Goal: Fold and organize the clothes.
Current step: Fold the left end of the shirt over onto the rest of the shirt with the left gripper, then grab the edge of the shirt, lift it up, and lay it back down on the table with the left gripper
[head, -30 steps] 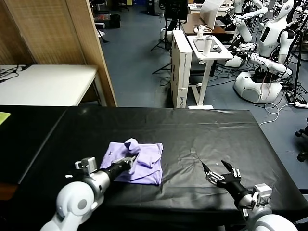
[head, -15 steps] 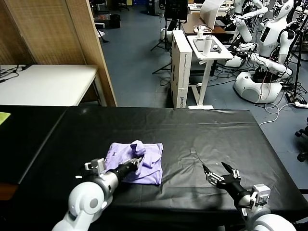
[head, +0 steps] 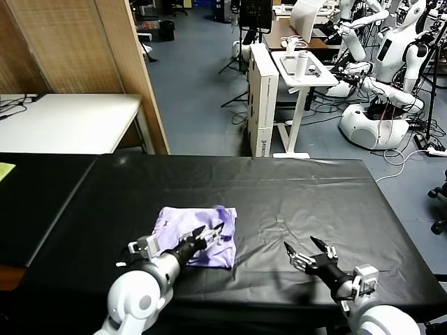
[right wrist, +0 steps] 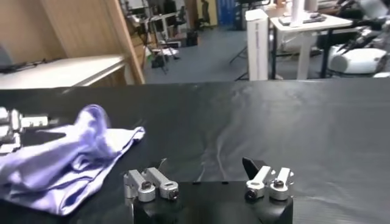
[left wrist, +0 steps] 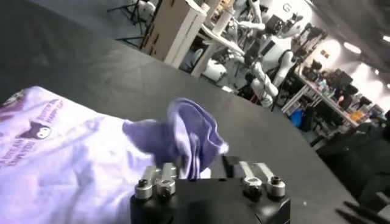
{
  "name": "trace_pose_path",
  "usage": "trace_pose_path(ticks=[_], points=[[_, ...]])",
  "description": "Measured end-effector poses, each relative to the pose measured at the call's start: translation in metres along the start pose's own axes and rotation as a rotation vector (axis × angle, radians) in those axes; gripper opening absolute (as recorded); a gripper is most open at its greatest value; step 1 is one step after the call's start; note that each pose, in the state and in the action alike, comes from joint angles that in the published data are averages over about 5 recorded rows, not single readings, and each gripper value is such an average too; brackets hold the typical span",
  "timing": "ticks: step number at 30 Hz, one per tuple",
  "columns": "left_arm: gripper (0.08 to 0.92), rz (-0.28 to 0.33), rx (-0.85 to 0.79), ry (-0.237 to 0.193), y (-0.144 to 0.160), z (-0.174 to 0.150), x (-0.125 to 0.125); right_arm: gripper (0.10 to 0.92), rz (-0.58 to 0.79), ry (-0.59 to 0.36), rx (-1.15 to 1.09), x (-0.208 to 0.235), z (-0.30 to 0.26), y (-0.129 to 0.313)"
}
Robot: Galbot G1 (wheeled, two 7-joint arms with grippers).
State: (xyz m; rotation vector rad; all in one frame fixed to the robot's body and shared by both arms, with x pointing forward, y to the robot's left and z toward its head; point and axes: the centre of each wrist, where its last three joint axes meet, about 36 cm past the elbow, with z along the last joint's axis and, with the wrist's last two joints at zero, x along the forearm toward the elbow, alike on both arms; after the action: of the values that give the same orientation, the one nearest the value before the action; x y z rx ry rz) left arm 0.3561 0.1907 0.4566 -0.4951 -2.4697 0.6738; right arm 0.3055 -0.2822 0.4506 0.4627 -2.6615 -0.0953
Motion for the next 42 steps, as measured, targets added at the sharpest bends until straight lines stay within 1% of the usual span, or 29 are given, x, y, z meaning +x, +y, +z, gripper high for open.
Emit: trace_pose_path(ticks=[2,5,8,11,14,17,21,23,24,27,28,30,31,34,35,37,38,40,41,42], points=[[0.904,-0.002,0.003,-0.022,-0.001,-0.004,0.007,0.907,-0.031,0.004,0.006,-0.008,-0.002,0.004],[0.907,-0.026,-0.016,-0.074,0.002,-0.012,0.019,0.907,-0.086,0.003,0.015,-0.021,-0.007,0.013],[0.907,-0.075,-0.049,-0.130,0.010,-0.020,0.030,0.907,-0.136,-0.007,0.022,-0.038,-0.012,0.025],[0.907,-0.130,-0.083,-0.168,0.020,-0.025,0.038,0.907,-0.171,-0.020,0.019,-0.056,-0.018,0.035],[0.907,-0.171,-0.105,-0.183,0.029,-0.026,0.044,0.907,-0.200,-0.031,0.002,-0.077,-0.023,0.045],[0.907,-0.200,-0.118,-0.192,0.034,-0.025,0.049,0.907,-0.223,-0.037,-0.021,-0.100,-0.027,0.052],[0.907,-0.231,-0.124,-0.195,0.041,-0.021,0.053,0.903,-0.228,-0.031,-0.048,-0.126,-0.026,0.056],[0.907,-0.243,-0.121,-0.193,0.044,-0.019,0.055,0.873,-0.224,-0.023,-0.060,-0.135,-0.023,0.056],[0.907,-0.248,-0.120,-0.192,0.046,-0.018,0.056,0.840,-0.222,-0.018,-0.066,-0.139,-0.022,0.056],[0.907,-0.261,-0.118,-0.182,0.048,-0.016,0.058,0.682,-0.213,-0.007,-0.081,-0.150,-0.018,0.054],[0.907,-0.265,-0.118,-0.178,0.049,-0.015,0.059,0.606,-0.210,-0.003,-0.085,-0.153,-0.016,0.053],[0.907,-0.272,-0.120,-0.170,0.050,-0.014,0.059,0.492,-0.199,0.005,-0.081,-0.158,-0.012,0.053],[0.907,-0.275,-0.121,-0.168,0.050,-0.013,0.060,0.416,-0.192,0.010,-0.075,-0.160,-0.010,0.052],[0.907,-0.283,-0.123,-0.166,0.051,-0.013,0.061,0.239,-0.173,0.022,-0.051,-0.164,-0.004,0.050],[0.907,-0.285,-0.124,-0.168,0.052,-0.014,0.062,0.195,-0.170,0.024,-0.048,-0.165,-0.002,0.050],[0.907,-0.289,-0.126,-0.172,0.054,-0.015,0.063,0.150,-0.170,0.022,-0.051,-0.165,-0.001,0.049],[0.907,-0.290,-0.127,-0.175,0.055,-0.015,0.063,0.159,-0.175,0.017,-0.057,-0.165,-0.001,0.048],[0.907,-0.289,-0.132,-0.183,0.057,-0.016,0.063,0.227,-0.190,-0.002,-0.073,-0.163,-0.002,0.046],[0.907,-0.287,-0.139,-0.191,0.059,-0.017,0.063,0.277,-0.200,-0.016,-0.081,-0.161,-0.004,0.046],[0.907,-0.283,-0.149,-0.200,0.061,-0.017,0.062,0.346,-0.210,-0.033,-0.089,-0.159,-0.006,0.045]])
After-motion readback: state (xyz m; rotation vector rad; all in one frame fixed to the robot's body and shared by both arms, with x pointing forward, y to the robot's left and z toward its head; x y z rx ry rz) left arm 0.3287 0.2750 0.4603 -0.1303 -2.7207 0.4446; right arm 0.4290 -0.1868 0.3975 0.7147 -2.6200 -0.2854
